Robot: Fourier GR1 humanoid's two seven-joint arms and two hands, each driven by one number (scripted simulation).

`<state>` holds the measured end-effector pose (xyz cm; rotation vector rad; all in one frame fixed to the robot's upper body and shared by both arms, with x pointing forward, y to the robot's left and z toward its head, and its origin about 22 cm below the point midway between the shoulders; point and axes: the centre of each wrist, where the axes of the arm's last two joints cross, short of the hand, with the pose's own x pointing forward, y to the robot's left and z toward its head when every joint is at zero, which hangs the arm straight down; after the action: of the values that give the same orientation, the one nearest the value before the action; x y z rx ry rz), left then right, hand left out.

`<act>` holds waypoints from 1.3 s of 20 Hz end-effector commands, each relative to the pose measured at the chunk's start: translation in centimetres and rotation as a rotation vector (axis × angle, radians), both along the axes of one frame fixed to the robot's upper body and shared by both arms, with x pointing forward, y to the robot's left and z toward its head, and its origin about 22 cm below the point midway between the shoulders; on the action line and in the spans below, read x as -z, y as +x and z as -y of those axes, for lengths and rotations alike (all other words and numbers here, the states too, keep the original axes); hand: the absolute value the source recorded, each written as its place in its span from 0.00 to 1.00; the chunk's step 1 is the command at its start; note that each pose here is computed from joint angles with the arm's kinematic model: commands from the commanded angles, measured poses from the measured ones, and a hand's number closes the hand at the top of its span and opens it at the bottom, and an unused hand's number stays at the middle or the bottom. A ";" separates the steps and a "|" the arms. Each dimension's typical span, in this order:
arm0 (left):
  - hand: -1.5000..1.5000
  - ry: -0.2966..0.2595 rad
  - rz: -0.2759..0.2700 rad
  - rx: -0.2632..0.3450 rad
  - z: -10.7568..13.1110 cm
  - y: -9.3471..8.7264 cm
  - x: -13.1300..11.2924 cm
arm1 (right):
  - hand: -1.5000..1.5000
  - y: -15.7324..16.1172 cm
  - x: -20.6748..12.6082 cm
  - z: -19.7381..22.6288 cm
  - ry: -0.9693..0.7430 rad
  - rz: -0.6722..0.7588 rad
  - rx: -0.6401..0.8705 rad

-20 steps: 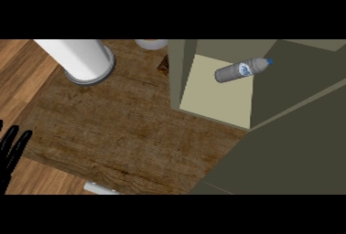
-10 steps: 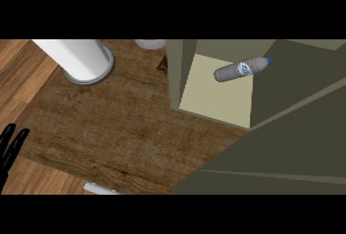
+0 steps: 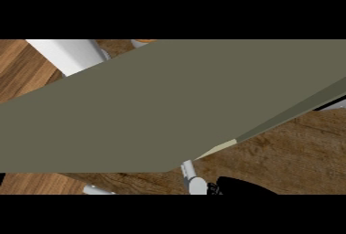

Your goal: Pick up the bottled water, place it into the cabinet and close the cabinet

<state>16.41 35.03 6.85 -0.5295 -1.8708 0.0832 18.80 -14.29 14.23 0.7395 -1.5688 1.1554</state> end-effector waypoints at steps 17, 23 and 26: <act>0.00 -0.016 -0.025 -0.062 -2.6 -1.2 1.4 | 1.00 15.3 -5.8 -10.4 -0.016 -0.080 0.494; 0.00 -0.034 -0.015 -0.056 -1.9 -1.4 1.7 | 1.00 18.6 -6.5 -11.0 0.064 -0.106 0.655; 0.00 -0.031 -0.018 -0.069 -2.6 -2.0 1.7 | 1.00 19.3 -5.7 -11.0 0.099 -0.141 0.719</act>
<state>15.12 37.36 5.48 -0.4887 -1.8766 0.1514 35.10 -3.06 18.53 0.3413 -1.5176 0.6803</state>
